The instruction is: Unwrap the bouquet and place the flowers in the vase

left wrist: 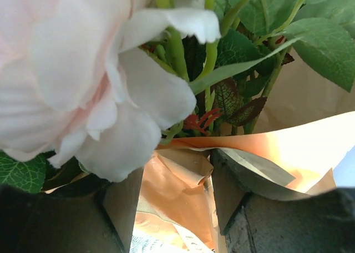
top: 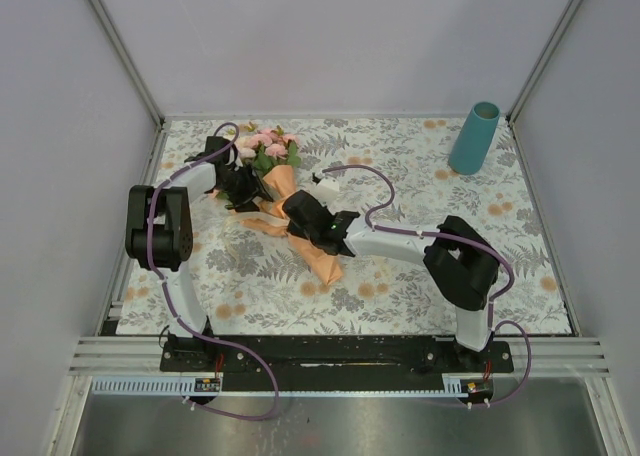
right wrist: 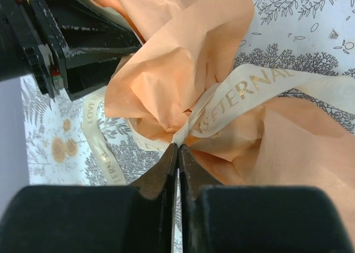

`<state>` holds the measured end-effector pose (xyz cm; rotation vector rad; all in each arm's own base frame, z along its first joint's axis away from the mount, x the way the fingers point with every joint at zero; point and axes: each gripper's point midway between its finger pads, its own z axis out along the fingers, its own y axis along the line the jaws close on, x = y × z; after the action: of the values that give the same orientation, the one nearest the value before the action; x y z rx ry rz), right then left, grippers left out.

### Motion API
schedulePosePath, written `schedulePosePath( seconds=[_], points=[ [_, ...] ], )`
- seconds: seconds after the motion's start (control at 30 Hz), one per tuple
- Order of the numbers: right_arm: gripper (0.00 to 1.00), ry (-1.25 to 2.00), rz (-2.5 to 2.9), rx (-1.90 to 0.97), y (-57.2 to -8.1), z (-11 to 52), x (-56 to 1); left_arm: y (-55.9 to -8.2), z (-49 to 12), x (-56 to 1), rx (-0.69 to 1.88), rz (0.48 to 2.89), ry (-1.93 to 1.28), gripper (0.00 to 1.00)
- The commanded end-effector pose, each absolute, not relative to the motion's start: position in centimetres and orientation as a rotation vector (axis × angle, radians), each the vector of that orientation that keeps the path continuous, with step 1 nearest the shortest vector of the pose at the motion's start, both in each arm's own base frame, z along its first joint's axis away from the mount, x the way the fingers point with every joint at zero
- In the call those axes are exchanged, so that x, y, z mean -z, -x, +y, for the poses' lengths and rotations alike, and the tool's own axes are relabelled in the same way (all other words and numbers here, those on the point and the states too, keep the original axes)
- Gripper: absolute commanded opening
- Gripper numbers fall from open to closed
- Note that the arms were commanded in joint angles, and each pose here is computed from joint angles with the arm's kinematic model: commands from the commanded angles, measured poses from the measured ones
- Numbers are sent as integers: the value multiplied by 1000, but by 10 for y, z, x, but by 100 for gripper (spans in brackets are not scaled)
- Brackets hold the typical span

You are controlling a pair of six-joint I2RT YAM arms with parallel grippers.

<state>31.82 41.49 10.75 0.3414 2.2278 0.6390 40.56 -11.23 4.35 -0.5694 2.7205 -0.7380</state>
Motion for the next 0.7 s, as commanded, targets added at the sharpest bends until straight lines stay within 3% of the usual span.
schedulePosePath(
  seconds=[0.0,0.03,0.07,0.37,0.4,0.5,0.67],
  points=[
    [19,-331,2111,-813,-320,430,-166,-410,-97,-30,599,2737,557,55],
    [18,-331,2116,-811,-319,430,-165,-410,-97,-32,600,2736,552,55],
    [2,-323,2116,-811,-319,431,-164,-410,-97,-32,596,2734,552,55],
    [0,-328,2082,-774,-323,421,-176,-409,-101,-33,588,2738,533,55],
    [2,-336,2097,-764,-323,422,-173,-409,-101,-33,589,2740,529,55],
    [18,-369,2124,-756,-323,424,-164,-408,-103,-32,596,2743,529,55],
    [32,-397,2170,-722,-323,427,-147,-408,-104,-35,596,2737,517,56]
  ],
)
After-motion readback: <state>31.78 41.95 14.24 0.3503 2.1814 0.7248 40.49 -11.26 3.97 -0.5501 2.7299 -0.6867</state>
